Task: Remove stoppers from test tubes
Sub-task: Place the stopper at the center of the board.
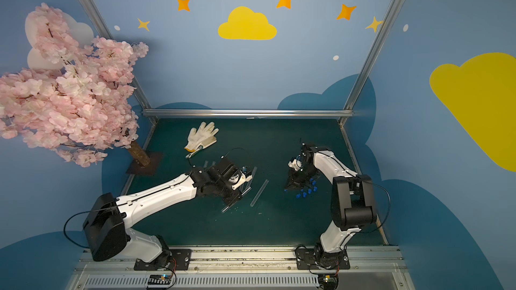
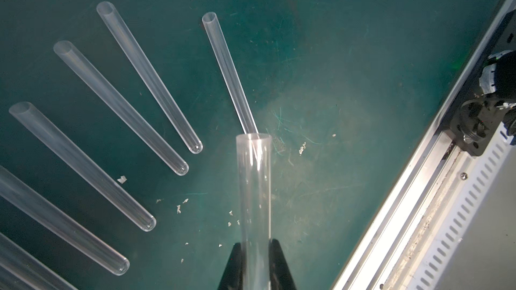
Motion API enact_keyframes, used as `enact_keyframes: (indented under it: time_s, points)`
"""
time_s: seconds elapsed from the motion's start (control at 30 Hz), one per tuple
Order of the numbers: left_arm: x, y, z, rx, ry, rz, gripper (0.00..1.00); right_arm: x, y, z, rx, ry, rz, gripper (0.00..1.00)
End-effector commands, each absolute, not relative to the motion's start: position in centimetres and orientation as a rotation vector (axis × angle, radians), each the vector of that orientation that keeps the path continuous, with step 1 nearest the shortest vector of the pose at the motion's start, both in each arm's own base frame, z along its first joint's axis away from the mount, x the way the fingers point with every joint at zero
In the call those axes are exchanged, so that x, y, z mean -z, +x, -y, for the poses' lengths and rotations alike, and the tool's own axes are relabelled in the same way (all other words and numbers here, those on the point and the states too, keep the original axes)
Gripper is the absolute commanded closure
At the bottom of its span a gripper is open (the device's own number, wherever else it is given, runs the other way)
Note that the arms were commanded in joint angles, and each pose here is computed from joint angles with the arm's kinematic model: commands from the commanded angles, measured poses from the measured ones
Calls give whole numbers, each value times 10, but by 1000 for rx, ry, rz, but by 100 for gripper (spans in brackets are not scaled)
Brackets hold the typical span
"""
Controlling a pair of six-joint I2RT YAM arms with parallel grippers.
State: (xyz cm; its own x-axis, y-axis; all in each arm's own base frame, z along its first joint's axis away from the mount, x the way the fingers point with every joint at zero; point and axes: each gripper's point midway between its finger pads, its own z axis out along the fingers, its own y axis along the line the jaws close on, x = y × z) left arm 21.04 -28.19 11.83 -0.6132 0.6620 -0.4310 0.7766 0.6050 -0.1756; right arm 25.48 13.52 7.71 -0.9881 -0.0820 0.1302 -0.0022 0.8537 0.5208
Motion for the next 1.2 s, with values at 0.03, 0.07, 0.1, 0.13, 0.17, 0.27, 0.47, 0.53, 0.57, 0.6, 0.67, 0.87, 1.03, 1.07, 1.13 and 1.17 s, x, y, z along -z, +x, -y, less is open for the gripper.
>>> enact_keyframes:
  time_s: [0.03,0.07,0.1,0.13,0.17,0.27,0.47,0.53,0.57,0.6,0.67,0.87,1.03,1.07,1.13,1.17]
  points:
    - [-120,205,279,529,1146,-2517,93,-67,256,-121,683,124,2876,93]
    - [-118,204,279,529,1145,-2522,93,-64,257,-120,672,131,2872,93]
    - [-116,204,278,531,1144,-2526,93,-61,258,-120,665,131,2866,93]
    - [-115,203,278,532,1144,-2531,93,-59,259,-119,659,135,2861,93]
    - [-113,202,277,533,1141,-2537,93,-56,260,-118,648,137,2854,93]
    - [-110,202,276,533,1118,-2550,93,-46,262,-115,606,149,2840,93]
    - [-103,202,274,537,1052,-2576,91,-30,264,-111,557,170,2802,93]
    - [-101,202,274,537,1040,-2581,91,-27,265,-111,555,169,2797,93]
    - [-101,202,272,535,1026,-2587,91,-25,266,-111,553,170,2797,92]
    - [-100,202,272,531,1016,-2590,91,-22,266,-111,551,167,2790,92]
    - [-99,204,270,521,994,-2594,91,-19,266,-112,554,164,2781,91]
    - [-99,209,262,520,931,-2612,90,-19,269,-112,558,170,2792,78]
    - [-100,217,249,526,797,-2654,90,-27,272,-111,555,188,2816,67]
    - [-100,220,244,529,756,-2669,90,-30,272,-113,566,193,2819,66]
    - [-101,225,235,527,682,-2688,90,-40,275,-117,606,208,2844,64]
    - [-101,227,229,523,642,-2699,90,-47,276,-118,607,220,2866,63]
